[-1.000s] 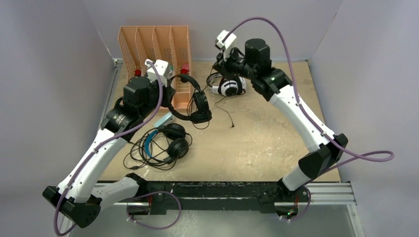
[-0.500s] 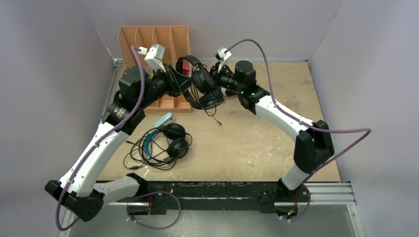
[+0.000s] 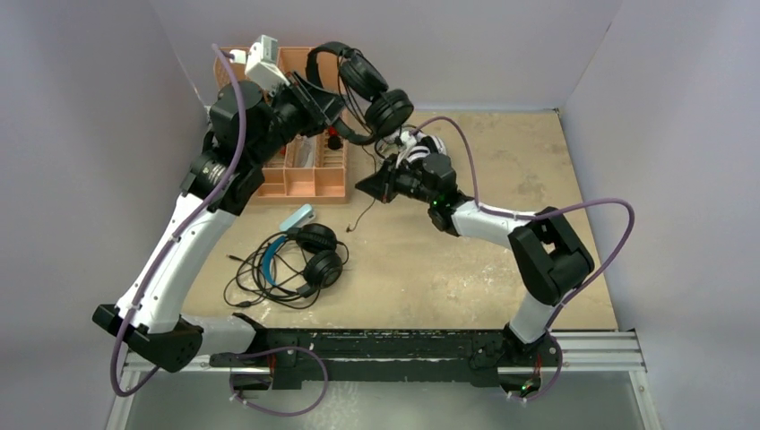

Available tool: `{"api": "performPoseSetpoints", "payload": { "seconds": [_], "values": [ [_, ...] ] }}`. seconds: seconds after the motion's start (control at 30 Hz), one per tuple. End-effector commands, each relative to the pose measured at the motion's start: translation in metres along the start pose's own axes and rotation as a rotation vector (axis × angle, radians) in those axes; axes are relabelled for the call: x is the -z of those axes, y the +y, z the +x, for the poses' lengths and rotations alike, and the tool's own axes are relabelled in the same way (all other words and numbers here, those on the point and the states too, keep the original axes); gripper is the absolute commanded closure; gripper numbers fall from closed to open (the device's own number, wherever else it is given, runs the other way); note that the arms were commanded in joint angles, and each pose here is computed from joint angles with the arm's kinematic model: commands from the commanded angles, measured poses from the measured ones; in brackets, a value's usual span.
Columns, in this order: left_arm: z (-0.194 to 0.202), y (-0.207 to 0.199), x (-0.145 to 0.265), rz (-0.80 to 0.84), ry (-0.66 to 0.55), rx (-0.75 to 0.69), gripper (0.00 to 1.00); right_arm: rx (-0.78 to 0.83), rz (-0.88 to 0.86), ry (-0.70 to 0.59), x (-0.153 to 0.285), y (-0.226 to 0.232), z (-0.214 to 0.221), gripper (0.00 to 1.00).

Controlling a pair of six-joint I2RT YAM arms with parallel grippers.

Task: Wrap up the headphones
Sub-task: Wrap the headphones cable around the headphones.

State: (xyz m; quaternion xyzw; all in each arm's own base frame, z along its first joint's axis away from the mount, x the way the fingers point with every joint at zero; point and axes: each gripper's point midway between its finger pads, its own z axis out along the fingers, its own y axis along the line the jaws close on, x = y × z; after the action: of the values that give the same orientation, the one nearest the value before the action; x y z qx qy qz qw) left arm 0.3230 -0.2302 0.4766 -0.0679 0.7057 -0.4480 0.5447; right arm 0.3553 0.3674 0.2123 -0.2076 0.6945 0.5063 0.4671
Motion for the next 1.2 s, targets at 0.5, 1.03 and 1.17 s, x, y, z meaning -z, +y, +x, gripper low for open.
{"api": "performPoseSetpoints", "payload": {
  "seconds": [0.5, 1.03, 1.17],
  "values": [
    [-0.110, 0.118, 0.008, -0.806, -0.447, -0.287, 1.00, 0.126, 0.078, 0.274, 0.117, 0.073, 0.097, 1.00],
    [-0.025, 0.236, 0.003, -1.135, -0.136, -0.663, 1.00, 0.511, 0.177, 0.237, 0.170, 0.145, -0.059, 1.00],
    [0.008, 0.250, 0.006, -1.068, -0.011, -0.718, 1.00, 0.633, 0.289, 0.205, 0.171, 0.145, -0.115, 1.00]
  ]
}}
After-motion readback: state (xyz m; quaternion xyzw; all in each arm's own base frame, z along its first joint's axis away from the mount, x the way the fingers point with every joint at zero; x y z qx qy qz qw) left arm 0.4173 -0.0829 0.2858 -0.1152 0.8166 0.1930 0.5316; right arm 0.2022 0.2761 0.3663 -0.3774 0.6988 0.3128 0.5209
